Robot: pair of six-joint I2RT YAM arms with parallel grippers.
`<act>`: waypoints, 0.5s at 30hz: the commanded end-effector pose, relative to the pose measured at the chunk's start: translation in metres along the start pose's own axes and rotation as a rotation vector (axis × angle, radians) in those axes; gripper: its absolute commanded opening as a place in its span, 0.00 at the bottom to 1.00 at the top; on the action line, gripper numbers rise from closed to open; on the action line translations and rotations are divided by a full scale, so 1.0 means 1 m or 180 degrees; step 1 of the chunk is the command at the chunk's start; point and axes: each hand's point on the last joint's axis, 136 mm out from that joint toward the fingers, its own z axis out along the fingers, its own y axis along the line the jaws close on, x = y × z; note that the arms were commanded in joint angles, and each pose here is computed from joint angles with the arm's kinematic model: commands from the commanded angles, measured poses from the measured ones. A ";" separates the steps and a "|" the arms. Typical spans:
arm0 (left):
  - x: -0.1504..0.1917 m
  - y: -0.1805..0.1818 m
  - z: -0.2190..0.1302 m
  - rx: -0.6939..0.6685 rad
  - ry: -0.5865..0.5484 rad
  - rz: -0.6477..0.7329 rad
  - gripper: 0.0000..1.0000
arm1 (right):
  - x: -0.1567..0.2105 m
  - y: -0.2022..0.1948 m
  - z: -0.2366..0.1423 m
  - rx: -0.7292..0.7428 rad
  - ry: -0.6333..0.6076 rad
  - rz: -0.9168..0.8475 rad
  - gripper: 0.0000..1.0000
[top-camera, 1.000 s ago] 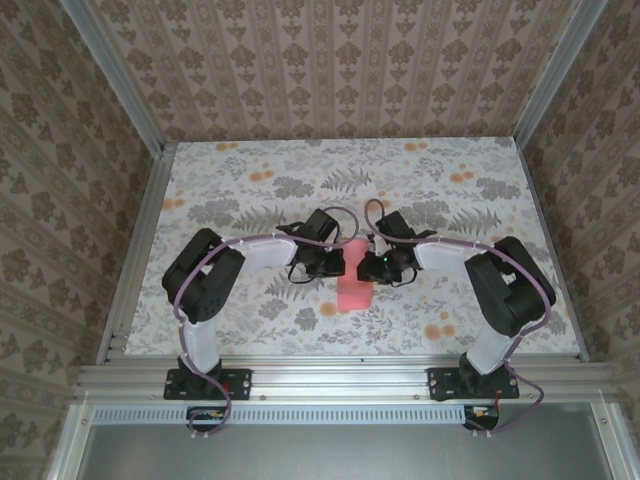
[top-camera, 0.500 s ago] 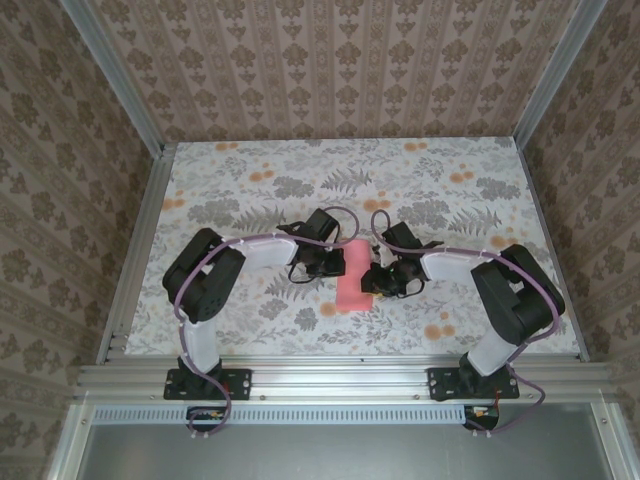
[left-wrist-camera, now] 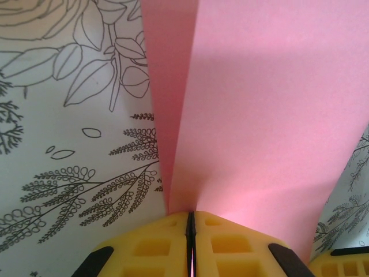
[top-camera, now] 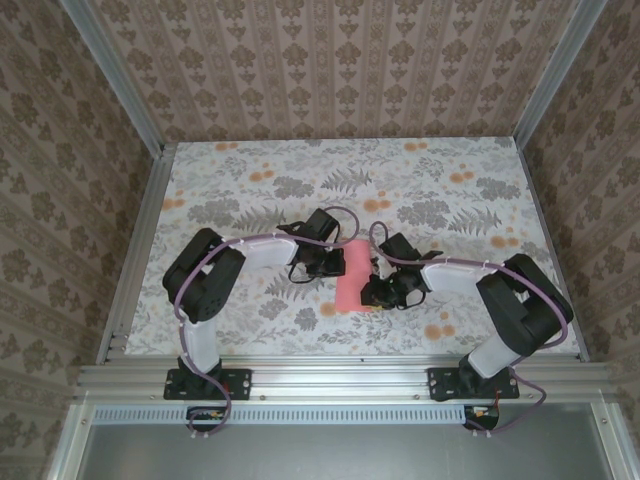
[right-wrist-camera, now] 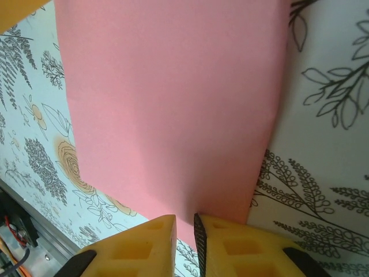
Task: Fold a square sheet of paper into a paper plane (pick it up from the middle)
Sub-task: Fold the square sheet of paper in half at the center of the table.
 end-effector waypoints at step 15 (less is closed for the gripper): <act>0.016 0.027 0.014 -0.0366 0.0196 0.0020 0.10 | 0.030 -0.032 0.011 0.0238 0.0125 0.0414 0.16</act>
